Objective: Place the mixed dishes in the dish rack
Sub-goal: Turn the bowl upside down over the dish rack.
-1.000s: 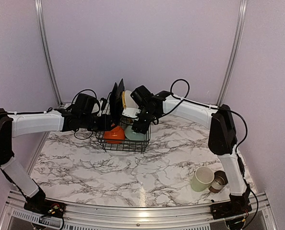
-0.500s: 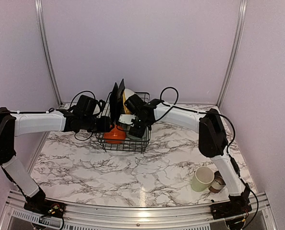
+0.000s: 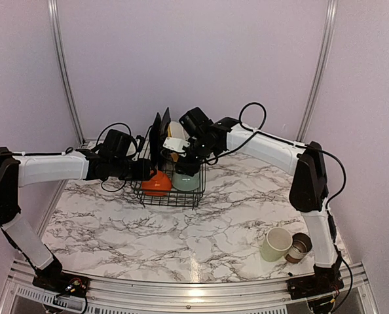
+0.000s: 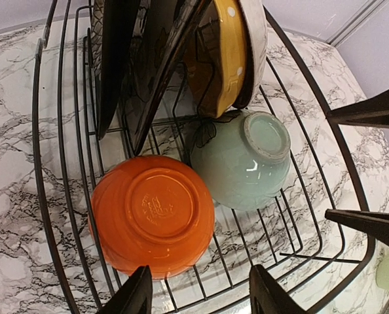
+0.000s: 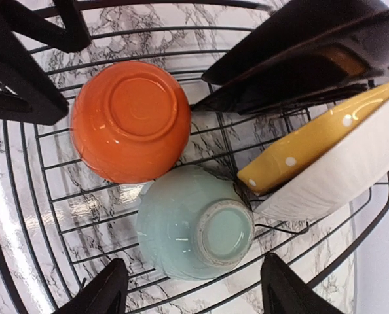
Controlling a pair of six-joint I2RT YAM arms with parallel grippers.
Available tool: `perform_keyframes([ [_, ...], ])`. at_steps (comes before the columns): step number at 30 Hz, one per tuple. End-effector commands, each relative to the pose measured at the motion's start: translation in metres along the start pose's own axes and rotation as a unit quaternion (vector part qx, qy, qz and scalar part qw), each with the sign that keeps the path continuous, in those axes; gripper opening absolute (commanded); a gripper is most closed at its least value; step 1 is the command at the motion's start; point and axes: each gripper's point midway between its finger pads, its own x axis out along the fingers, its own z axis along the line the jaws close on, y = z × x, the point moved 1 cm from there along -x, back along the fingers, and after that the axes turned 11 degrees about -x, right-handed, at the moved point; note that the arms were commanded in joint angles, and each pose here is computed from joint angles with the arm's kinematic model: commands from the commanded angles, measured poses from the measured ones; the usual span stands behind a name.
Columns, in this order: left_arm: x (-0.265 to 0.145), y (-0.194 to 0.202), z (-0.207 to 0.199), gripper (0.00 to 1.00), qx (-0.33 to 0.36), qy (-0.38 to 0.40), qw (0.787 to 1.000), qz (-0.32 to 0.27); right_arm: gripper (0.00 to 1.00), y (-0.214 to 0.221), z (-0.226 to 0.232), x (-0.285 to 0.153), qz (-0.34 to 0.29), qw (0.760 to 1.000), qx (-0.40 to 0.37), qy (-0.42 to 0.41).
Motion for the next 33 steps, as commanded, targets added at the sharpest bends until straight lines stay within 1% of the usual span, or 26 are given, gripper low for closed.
perform_keyframes([
  [1, -0.016, -0.011, -0.001, 0.52, 0.005, -0.004, 1.000, -0.026, 0.54, -0.020, 0.031, 0.007, -0.066, 0.993, 0.016, -0.095],
  [3, -0.023, -0.015, 0.004, 0.52, -0.002, -0.020, 0.999, -0.039, 0.36, -0.029, 0.039, 0.012, -0.088, 0.988, 0.023, -0.123],
  [5, -0.027, -0.018, 0.011, 0.51, -0.011, -0.038, 0.998, -0.049, 0.32, -0.037, 0.049, 0.017, -0.108, 0.982, 0.029, -0.153],
  [8, -0.026, -0.014, 0.027, 0.50, -0.032, -0.058, 0.997, -0.042, 0.30, -0.049, 0.065, 0.026, -0.124, 0.976, 0.027, -0.177],
  [11, -0.020, -0.006, 0.037, 0.50, -0.054, -0.057, 0.996, -0.027, 0.30, -0.058, 0.080, 0.036, -0.130, 0.974, 0.018, -0.186],
  [15, -0.010, 0.005, 0.038, 0.52, -0.067, -0.039, 0.997, -0.003, 0.28, -0.060, 0.091, 0.056, -0.130, 0.973, 0.023, -0.190],
  [17, -0.004, 0.009, 0.036, 0.52, -0.069, -0.034, 0.997, 0.009, 0.28, -0.059, 0.089, 0.069, -0.126, 0.975, 0.030, -0.179],
  [21, -0.001, 0.011, 0.038, 0.52, -0.071, -0.036, 0.997, 0.015, 0.26, -0.053, 0.069, 0.098, -0.108, 0.986, 0.056, -0.117],
  [24, -0.002, 0.011, 0.039, 0.52, -0.070, -0.038, 0.997, 0.016, 0.26, -0.046, 0.043, 0.112, -0.100, 0.989, 0.087, -0.067],
  [28, -0.004, 0.015, 0.041, 0.52, -0.070, -0.038, 0.997, 0.018, 0.26, -0.036, 0.010, 0.114, -0.106, 0.985, 0.126, -0.043],
  [31, -0.003, 0.019, 0.042, 0.52, -0.070, -0.036, 0.997, 0.021, 0.26, -0.032, 0.003, 0.115, -0.103, 0.986, 0.127, -0.029],
  [33, -0.001, 0.022, 0.042, 0.52, -0.072, -0.033, 0.997, 0.025, 0.26, -0.033, 0.005, 0.116, -0.105, 0.986, 0.125, -0.035],
])
